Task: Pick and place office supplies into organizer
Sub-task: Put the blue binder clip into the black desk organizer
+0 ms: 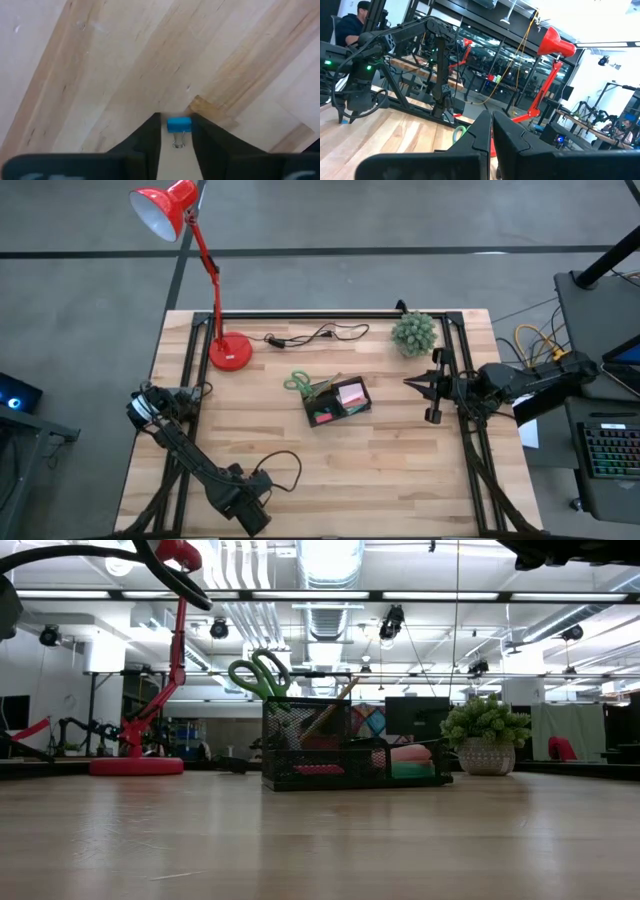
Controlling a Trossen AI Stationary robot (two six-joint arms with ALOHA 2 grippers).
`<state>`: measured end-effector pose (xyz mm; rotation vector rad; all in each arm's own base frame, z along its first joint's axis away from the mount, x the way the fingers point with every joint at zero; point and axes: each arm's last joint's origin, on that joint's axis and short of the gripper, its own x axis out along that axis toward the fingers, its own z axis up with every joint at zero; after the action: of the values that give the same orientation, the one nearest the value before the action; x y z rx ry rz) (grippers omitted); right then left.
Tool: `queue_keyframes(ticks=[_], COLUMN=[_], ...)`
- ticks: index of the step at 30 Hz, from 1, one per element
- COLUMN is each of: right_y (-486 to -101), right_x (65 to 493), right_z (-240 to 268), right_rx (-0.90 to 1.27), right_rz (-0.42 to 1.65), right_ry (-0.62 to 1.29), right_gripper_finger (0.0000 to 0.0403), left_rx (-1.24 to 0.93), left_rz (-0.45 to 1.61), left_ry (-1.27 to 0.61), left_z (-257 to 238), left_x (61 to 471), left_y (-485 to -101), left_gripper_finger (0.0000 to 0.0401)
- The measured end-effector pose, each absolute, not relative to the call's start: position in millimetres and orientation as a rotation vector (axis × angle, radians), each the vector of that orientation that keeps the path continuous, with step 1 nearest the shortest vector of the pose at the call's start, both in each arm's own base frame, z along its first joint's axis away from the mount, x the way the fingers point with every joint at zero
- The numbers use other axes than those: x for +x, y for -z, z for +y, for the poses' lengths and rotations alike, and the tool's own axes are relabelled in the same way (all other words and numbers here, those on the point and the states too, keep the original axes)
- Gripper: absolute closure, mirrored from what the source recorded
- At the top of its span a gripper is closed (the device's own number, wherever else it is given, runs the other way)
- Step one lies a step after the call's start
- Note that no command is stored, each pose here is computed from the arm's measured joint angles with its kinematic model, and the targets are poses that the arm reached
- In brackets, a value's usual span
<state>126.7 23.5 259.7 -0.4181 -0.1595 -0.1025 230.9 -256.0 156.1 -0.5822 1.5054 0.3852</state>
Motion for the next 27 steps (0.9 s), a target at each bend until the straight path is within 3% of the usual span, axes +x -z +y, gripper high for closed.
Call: queue_keyframes(ticks=[9,27], right_y=[-259.7,-259.6], right_x=[126.7,126.8], right_z=[23.5,23.5], right_rx=[-0.418,-0.418], right_rz=[-0.159,-0.159], right_ry=[0.103,0.102], right_gripper_finger=[0.0394,0.0394], left_rx=[-0.578,-0.583], left_rz=[1.523,1.531], left_ry=[-0.357,-0.3], left_z=[-256.2,-257.9], left_x=[231.0,234.1], left_y=[-156.9,-165.7], left_gripper_finger=[0.0364,0.0362])
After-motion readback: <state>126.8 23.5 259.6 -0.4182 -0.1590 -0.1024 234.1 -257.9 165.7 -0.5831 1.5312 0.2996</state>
